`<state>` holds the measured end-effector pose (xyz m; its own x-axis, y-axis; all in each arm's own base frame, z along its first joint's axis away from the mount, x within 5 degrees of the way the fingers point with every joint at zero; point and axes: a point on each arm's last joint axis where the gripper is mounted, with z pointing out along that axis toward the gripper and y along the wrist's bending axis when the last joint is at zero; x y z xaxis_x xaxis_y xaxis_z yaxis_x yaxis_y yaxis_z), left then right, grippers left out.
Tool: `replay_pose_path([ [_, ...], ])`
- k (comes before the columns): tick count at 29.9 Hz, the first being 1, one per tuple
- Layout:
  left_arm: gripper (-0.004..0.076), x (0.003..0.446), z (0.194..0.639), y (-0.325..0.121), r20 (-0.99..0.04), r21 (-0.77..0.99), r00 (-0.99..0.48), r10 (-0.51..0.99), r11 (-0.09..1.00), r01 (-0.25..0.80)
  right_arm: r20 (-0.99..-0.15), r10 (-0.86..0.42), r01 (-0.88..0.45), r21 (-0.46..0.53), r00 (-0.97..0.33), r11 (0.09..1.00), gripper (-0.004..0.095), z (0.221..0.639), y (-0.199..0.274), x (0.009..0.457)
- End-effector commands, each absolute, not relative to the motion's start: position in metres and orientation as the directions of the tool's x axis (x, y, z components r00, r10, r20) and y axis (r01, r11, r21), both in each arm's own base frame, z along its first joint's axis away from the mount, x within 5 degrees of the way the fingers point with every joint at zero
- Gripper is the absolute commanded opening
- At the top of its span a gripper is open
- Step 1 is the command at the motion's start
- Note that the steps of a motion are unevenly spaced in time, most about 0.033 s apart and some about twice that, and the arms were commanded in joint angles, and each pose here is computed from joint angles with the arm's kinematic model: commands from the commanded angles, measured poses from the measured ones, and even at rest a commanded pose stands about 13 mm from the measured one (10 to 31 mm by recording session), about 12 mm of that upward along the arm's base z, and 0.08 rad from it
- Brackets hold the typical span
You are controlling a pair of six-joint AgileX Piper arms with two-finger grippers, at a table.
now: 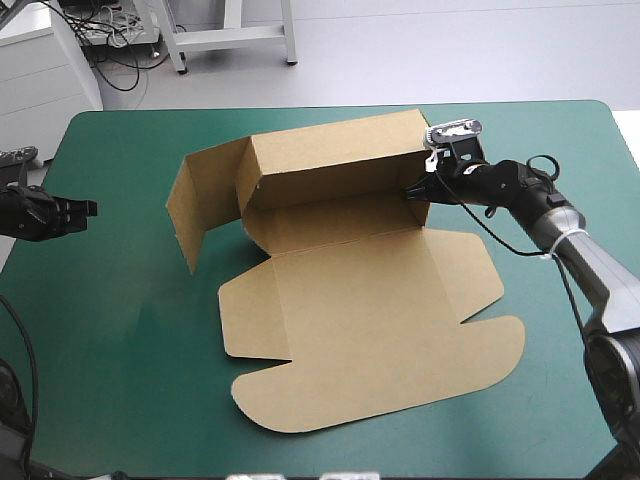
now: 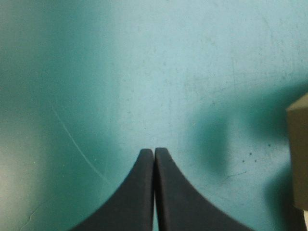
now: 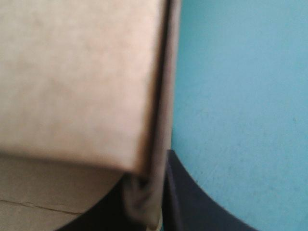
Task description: Fold the box
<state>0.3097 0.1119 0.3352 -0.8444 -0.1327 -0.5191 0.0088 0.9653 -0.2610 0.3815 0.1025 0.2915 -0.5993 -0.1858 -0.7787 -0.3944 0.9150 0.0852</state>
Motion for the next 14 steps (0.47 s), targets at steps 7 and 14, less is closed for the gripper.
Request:
replay_pose_path([
  [7,-0.0032,0.305,0.360,0.108,-0.606,-0.259,-0.780,-0.157,0.966,0.007,-0.692,-0.080,-0.244,0.143,-0.717,0.959,-0.0002,0.351,0.096,0.391],
  [14,-0.0032,0.306,0.360,0.108,-0.608,-0.258,-0.778,-0.157,0.966,0.006,-0.625,-0.098,-0.255,0.166,-0.774,0.953,-0.0002,0.387,0.096,0.379],
])
